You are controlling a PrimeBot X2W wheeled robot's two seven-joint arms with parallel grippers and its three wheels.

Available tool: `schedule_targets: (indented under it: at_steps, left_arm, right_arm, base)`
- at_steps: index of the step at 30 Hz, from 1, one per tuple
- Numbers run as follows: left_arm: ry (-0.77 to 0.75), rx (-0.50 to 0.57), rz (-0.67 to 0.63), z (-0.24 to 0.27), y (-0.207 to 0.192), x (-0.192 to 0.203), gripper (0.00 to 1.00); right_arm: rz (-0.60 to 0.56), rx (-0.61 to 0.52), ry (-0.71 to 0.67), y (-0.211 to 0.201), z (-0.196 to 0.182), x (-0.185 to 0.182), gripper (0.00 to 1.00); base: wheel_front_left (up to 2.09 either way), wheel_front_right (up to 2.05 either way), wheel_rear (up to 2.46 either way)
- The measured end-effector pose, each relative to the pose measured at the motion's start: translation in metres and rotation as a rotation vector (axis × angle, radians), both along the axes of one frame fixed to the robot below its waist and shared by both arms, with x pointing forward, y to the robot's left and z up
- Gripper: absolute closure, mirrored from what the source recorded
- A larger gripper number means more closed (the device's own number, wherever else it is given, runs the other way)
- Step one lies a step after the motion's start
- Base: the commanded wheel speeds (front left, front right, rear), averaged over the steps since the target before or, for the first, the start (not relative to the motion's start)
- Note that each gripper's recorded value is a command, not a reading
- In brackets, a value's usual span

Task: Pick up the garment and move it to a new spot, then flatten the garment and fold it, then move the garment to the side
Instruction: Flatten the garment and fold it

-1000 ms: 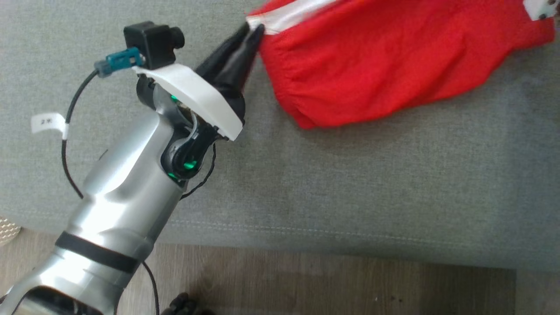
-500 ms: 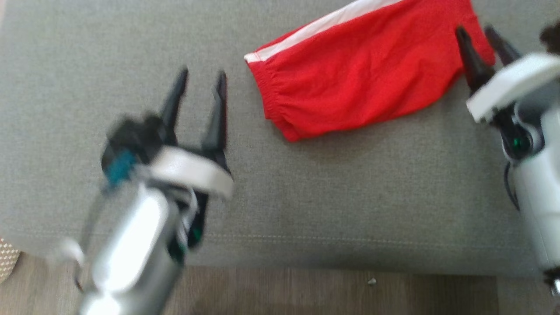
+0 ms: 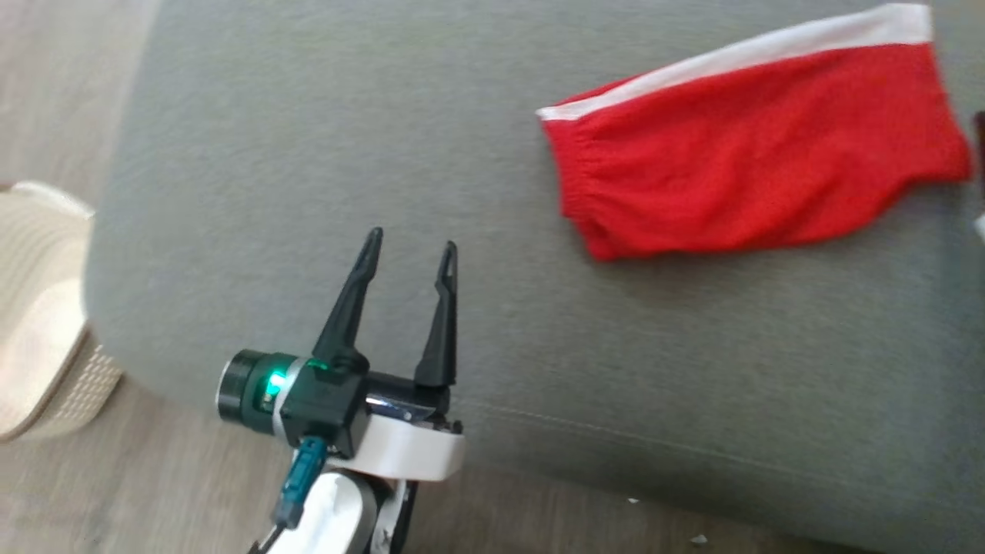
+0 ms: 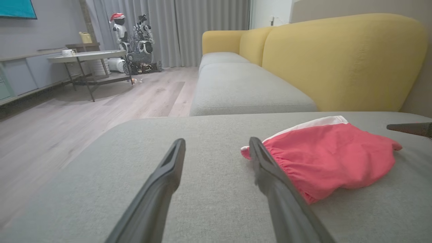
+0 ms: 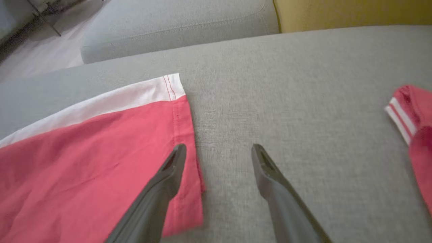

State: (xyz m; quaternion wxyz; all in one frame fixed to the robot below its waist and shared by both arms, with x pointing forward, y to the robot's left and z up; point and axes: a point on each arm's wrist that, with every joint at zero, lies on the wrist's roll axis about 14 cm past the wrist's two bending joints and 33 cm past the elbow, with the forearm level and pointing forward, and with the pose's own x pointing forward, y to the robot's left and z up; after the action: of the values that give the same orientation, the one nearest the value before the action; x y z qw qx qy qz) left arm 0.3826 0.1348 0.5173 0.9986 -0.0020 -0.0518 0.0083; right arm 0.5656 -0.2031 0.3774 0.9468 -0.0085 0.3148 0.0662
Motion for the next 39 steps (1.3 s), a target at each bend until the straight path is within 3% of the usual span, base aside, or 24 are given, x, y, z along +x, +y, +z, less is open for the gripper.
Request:
schedule_targets:
  at_steps: [6, 13, 14, 15, 16, 18, 25, 30, 36, 39]
  left_arm:
    - [0.009, 0.014, 0.055, -0.001, 0.015, -0.004, 0.0]
    - [0.031, 0.049, 0.086, -0.007, 0.023, -0.004, 0.0]
    - [0.031, 0.052, 0.088, -0.007, 0.024, -0.003, 0.0]
    - [0.032, 0.052, 0.09, -0.007, 0.024, -0.004, 0.0]
    - [0.031, 0.052, 0.09, -0.007, 0.024, -0.003, 0.0]
    - [0.028, 0.059, 0.087, -0.006, 0.023, -0.003, 0.0]
    - [0.001, 0.044, 0.055, 0.0, 0.014, 0.001, 0.0]
    - [-0.032, 0.026, 0.0, 0.008, -0.001, 0.006, 0.0]
    - [-0.054, 0.002, -0.081, 0.013, -0.026, 0.006, 0.0]
    - [-0.061, -0.005, -0.109, 0.015, -0.033, 0.005, 0.0]
  right_arm:
    - [0.053, -0.053, 0.019, 0.023, -0.004, 0.037, 0.0]
    - [0.108, -0.091, 0.125, 0.044, -0.039, 0.038, 0.0]
    - [0.111, -0.09, 0.131, 0.047, -0.039, 0.039, 0.09]
    - [0.113, -0.09, 0.137, 0.049, -0.039, 0.039, 0.32]
    - [0.119, -0.093, 0.145, 0.051, -0.04, 0.039, 0.47]
    - [0.127, -0.099, 0.153, 0.052, -0.04, 0.037, 1.0]
    - [0.132, -0.058, 0.145, 0.058, -0.03, 0.022, 1.0]
    - [0.083, -0.09, 0.148, 0.023, -0.023, 0.0, 1.0]
    - [0.02, -0.298, 0.12, -0.058, 0.008, -0.016, 1.0]
    - [0.002, -0.336, 0.104, -0.074, 0.021, -0.02, 1.0]
  base:
    - [0.0, 0.0, 0.0]
    - [0.0, 0.0, 0.0]
    - [0.0, 0.0, 0.0]
    - [0.0, 0.0, 0.0]
    - [0.0, 0.0, 0.0]
    - [0.0, 0.0, 0.0]
    - [0.0, 0.0, 0.0]
    - [0.0, 0.0, 0.0]
    - [0.0, 0.0, 0.0]
    - [0.0, 0.0, 0.0]
